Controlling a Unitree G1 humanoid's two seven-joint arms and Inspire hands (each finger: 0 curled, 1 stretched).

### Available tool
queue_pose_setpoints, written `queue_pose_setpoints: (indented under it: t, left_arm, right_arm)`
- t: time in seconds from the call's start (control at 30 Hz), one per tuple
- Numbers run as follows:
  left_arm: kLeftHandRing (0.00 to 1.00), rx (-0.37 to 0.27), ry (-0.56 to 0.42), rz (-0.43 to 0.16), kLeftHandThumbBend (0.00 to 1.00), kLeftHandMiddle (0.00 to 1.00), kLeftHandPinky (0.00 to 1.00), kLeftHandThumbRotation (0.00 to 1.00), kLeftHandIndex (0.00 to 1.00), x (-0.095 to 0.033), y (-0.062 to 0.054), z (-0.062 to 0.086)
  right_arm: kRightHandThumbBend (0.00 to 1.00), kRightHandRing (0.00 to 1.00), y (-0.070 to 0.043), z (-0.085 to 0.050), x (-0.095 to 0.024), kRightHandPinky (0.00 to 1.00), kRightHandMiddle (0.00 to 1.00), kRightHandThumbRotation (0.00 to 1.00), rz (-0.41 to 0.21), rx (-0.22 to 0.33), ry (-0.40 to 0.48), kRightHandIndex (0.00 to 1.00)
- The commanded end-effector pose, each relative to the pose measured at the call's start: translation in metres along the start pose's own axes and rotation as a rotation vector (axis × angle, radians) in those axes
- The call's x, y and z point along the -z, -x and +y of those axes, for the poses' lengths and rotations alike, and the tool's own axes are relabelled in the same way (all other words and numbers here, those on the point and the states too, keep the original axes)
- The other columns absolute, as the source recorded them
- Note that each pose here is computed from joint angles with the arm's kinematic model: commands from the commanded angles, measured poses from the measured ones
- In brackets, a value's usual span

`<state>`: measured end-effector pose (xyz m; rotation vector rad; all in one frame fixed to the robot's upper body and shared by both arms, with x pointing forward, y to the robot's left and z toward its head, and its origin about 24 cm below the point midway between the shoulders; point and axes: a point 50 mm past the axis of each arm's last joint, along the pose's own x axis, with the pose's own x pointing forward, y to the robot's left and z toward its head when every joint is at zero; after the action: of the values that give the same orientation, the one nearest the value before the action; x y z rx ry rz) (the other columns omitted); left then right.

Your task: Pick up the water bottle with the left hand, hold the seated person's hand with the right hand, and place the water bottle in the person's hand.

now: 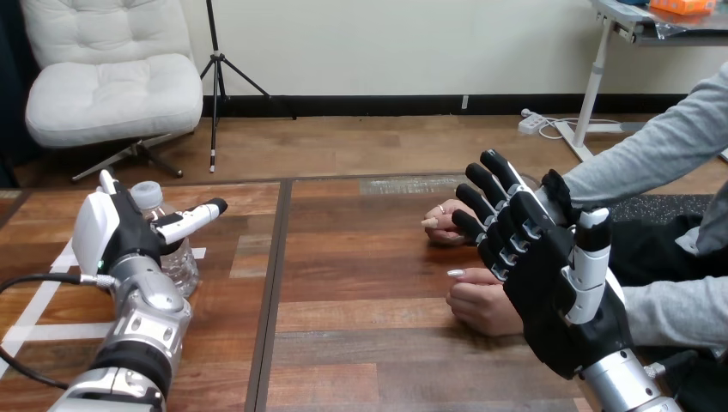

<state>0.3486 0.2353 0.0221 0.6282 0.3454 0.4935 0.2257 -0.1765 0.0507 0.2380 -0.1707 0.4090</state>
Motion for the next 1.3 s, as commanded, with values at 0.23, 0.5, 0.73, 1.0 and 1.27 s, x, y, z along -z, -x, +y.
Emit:
queue_pose_setpoints:
  t: [0.23,0.5,0.73,1.0,1.27]
  left_arm:
    - [1.00,-0.076,-0.039,-0.048,1.00,1.00,1.00,0.36,1.00,-0.0309,-0.0130,0.0190]
    - [1.00,-0.080,-0.041,-0.022,1.00,1.00,1.00,0.36,1.00,-0.0302,-0.0138,0.0201]
    - [1.00,-0.078,-0.027,-0.008,1.00,1.00,1.00,0.35,1.00,-0.0303,-0.0145,0.0209]
    - [1.00,-0.079,-0.021,0.003,1.00,1.00,1.00,0.35,1.00,-0.0302,-0.0152,0.0221]
    - [1.00,-0.083,-0.012,0.016,1.00,1.00,1.00,0.35,1.00,-0.0310,-0.0162,0.0238]
  right_arm:
    - [1.00,1.00,-0.0088,0.0040,-0.0206,1.00,1.00,1.00,-0.123,-0.034,0.016,1.00]
    - [1.00,1.00,-0.0076,0.0043,-0.0215,1.00,1.00,1.00,-0.130,-0.043,0.016,1.00]
    - [1.00,1.00,-0.0069,0.0045,-0.0218,1.00,1.00,1.00,-0.132,-0.041,0.011,1.00]
    - [1.00,1.00,-0.0064,0.0044,-0.0221,1.00,1.00,1.00,-0.132,-0.041,0.011,1.00]
    - [1.00,1.00,-0.0066,0.0045,-0.0226,1.00,1.00,1.00,-0.139,-0.047,0.016,1.00]
